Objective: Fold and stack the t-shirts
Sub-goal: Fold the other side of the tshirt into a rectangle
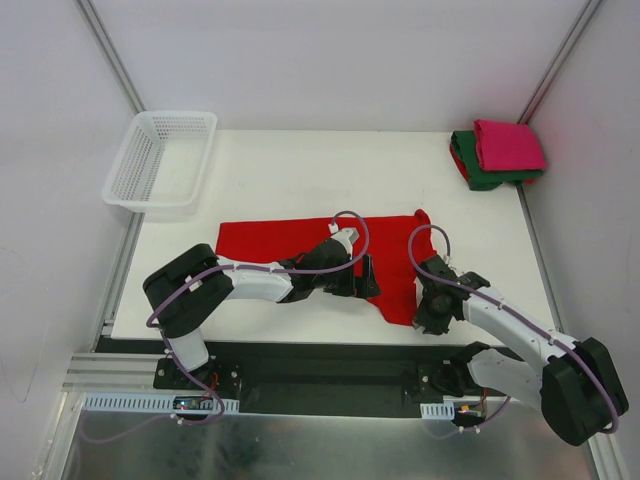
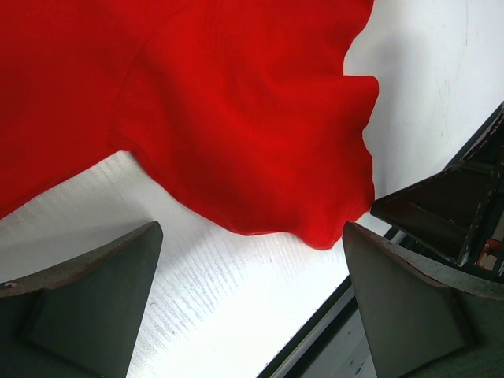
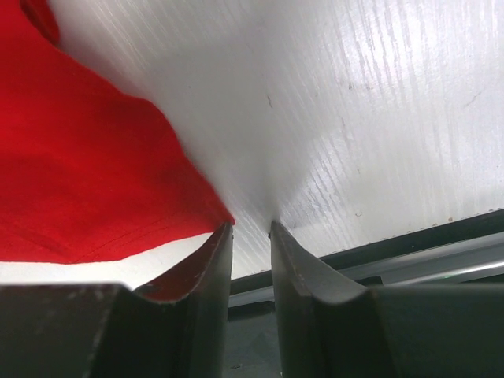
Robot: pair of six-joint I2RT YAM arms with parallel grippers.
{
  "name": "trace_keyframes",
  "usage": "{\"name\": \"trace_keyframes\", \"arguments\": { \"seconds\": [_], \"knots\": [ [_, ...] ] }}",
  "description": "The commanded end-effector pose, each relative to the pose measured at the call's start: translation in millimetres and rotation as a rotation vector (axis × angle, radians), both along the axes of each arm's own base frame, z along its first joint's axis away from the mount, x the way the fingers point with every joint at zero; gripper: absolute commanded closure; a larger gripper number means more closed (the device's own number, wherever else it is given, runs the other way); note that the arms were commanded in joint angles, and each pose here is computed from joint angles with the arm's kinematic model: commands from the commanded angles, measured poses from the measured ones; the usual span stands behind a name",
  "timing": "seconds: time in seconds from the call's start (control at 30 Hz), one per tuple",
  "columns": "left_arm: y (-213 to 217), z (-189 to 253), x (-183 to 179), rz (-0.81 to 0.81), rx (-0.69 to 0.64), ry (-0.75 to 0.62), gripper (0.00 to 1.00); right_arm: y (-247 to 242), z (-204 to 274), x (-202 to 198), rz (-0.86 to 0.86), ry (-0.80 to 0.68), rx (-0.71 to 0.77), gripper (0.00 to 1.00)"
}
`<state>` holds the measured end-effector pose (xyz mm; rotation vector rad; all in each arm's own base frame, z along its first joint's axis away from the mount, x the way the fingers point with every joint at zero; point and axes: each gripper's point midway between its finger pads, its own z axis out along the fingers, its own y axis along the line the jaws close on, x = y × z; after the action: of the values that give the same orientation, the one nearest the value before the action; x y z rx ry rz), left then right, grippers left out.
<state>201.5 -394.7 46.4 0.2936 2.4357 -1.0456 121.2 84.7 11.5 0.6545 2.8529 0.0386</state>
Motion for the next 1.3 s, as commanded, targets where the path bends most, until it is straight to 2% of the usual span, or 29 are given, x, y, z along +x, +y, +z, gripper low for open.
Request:
{"name": "trace_keyframes", "arguments": {
  "seconds": [0.0,0.37,1.27],
  "knots": [
    [4,7,-2,0.003,-0.001,-0.015,0.01,19,10,34,-0.007,-0.135,0.069,0.7],
    [0,6,-2,-0.006,-0.003,-0.006,0.01,18,32,38,-0.001,-0.182,0.081,0.68],
    [3,4,-5,-0.004,0.005,-0.001,0.0,8,14,33,0.008,-0.109,-0.005,0.66]
  ]
}}
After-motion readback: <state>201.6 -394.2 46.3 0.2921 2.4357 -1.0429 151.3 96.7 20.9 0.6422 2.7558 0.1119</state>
